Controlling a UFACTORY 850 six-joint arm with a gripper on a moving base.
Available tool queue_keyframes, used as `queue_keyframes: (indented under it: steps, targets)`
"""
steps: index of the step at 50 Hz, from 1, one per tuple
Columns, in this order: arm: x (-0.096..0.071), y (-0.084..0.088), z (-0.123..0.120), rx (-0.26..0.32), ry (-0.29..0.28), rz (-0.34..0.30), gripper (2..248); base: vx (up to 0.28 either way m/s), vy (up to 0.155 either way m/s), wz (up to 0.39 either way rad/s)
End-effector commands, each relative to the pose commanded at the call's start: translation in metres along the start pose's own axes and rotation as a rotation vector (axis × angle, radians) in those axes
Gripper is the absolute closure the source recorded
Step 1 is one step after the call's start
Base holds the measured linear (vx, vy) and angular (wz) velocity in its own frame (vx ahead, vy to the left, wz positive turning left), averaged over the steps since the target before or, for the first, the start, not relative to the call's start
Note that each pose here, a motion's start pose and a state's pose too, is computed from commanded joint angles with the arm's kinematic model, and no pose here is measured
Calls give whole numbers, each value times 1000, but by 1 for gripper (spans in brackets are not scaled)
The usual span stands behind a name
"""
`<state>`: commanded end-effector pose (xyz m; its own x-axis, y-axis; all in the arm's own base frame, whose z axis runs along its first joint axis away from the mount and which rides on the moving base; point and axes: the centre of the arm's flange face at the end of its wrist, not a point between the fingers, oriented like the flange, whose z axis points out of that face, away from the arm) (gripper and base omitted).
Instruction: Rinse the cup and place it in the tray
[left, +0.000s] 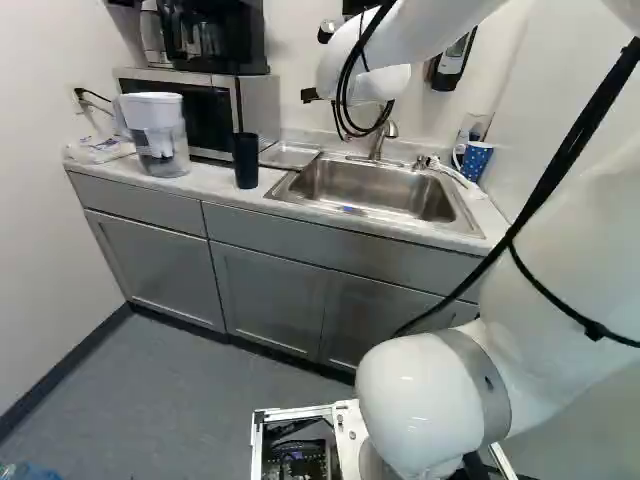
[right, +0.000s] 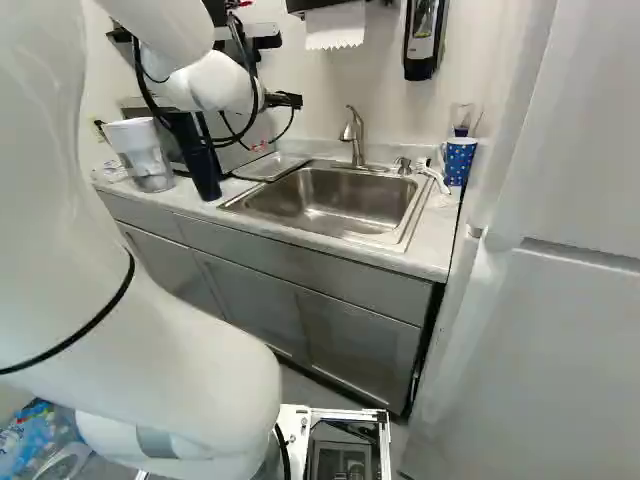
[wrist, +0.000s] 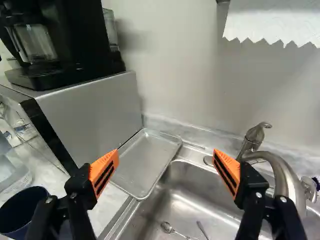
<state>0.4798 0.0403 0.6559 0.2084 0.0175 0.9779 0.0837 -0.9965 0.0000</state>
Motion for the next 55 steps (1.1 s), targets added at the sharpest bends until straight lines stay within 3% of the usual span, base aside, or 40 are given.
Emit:
queue_keyframes:
  steps: [29, 55]
  targets:
    - [3, 2, 11, -4, -2, 1, 3, 0, 0, 0]
    - [8, 19, 34, -36, -9, 8, 3, 0, 0, 0]
